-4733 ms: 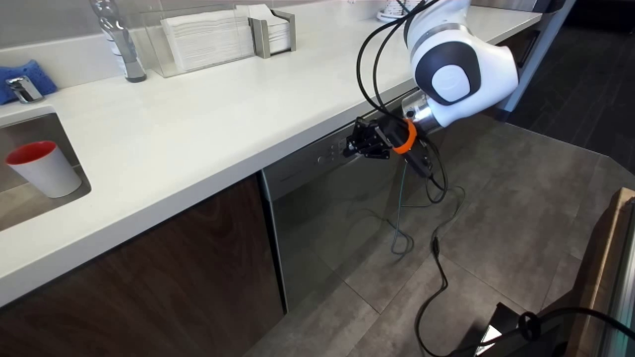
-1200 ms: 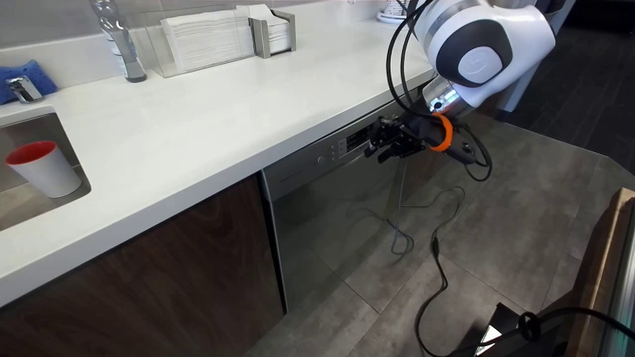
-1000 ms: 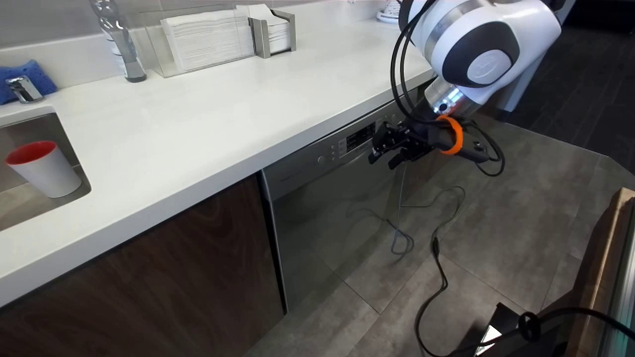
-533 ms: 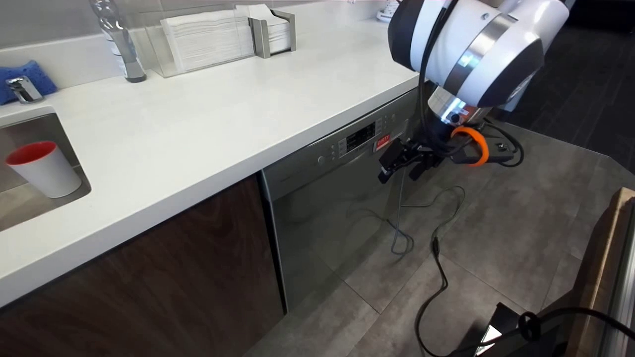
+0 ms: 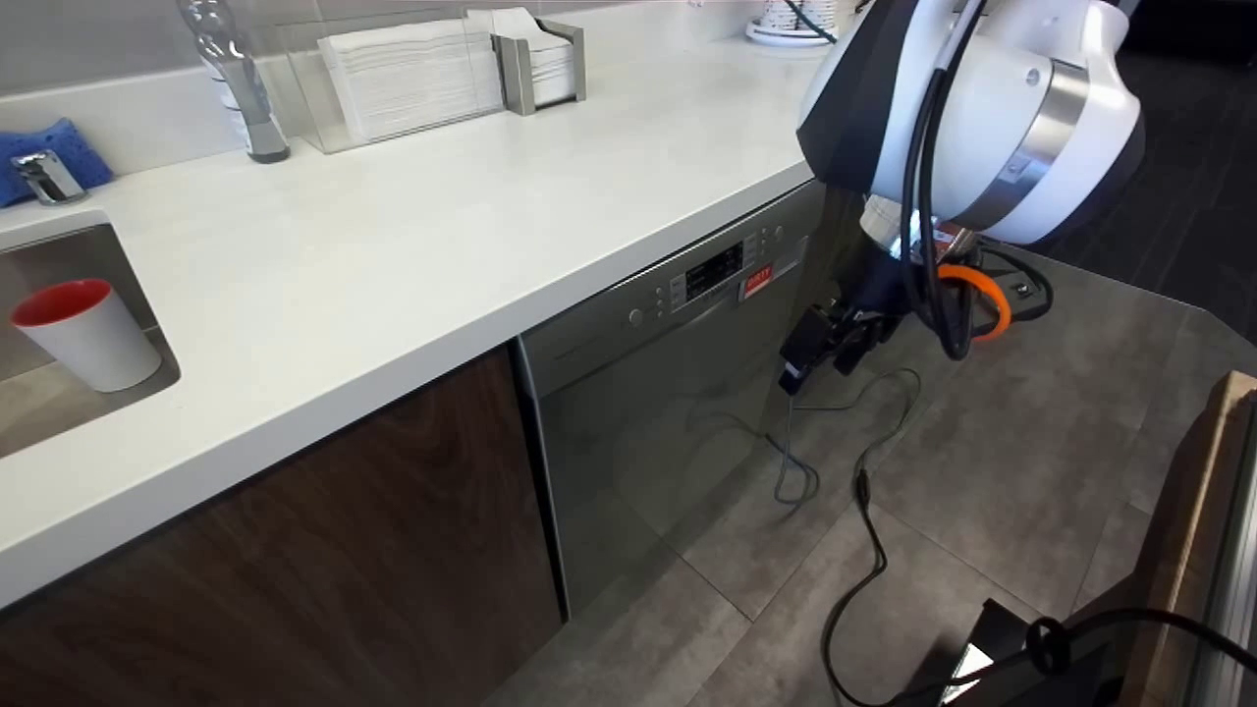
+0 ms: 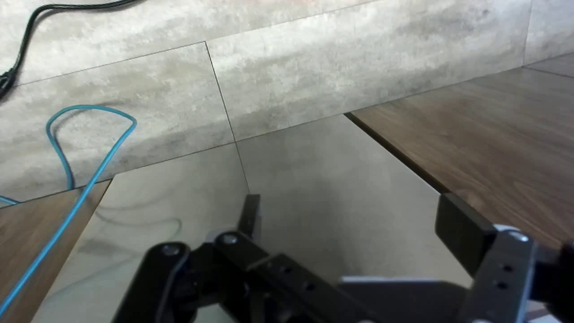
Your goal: Press a button on the dishwasher
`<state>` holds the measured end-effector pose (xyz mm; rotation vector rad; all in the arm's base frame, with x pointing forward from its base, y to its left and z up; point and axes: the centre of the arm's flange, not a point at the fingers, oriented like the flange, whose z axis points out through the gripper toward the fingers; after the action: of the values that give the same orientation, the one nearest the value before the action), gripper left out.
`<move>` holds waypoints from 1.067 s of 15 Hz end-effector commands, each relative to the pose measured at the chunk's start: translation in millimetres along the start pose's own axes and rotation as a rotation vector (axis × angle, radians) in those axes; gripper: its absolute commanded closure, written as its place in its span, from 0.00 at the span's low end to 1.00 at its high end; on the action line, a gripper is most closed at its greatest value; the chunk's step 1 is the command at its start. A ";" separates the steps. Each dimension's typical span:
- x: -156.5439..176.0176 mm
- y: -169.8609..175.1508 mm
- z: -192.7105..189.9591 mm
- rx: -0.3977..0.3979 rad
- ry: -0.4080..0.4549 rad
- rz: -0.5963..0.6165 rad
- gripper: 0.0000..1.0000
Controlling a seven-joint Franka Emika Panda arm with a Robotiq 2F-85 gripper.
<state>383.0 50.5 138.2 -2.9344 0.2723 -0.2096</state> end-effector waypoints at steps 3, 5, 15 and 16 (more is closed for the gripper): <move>8.8 5.0 -34.0 -0.040 -0.087 -0.070 0.00; 10.6 9.8 -35.0 -0.058 -0.092 -0.088 0.00; 26.8 13.5 -48.6 -0.101 -0.076 -0.149 0.00; 28.3 13.2 -50.0 -0.103 -0.071 -0.152 0.00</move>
<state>397.4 18.8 159.9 -3.0570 0.0565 -0.1192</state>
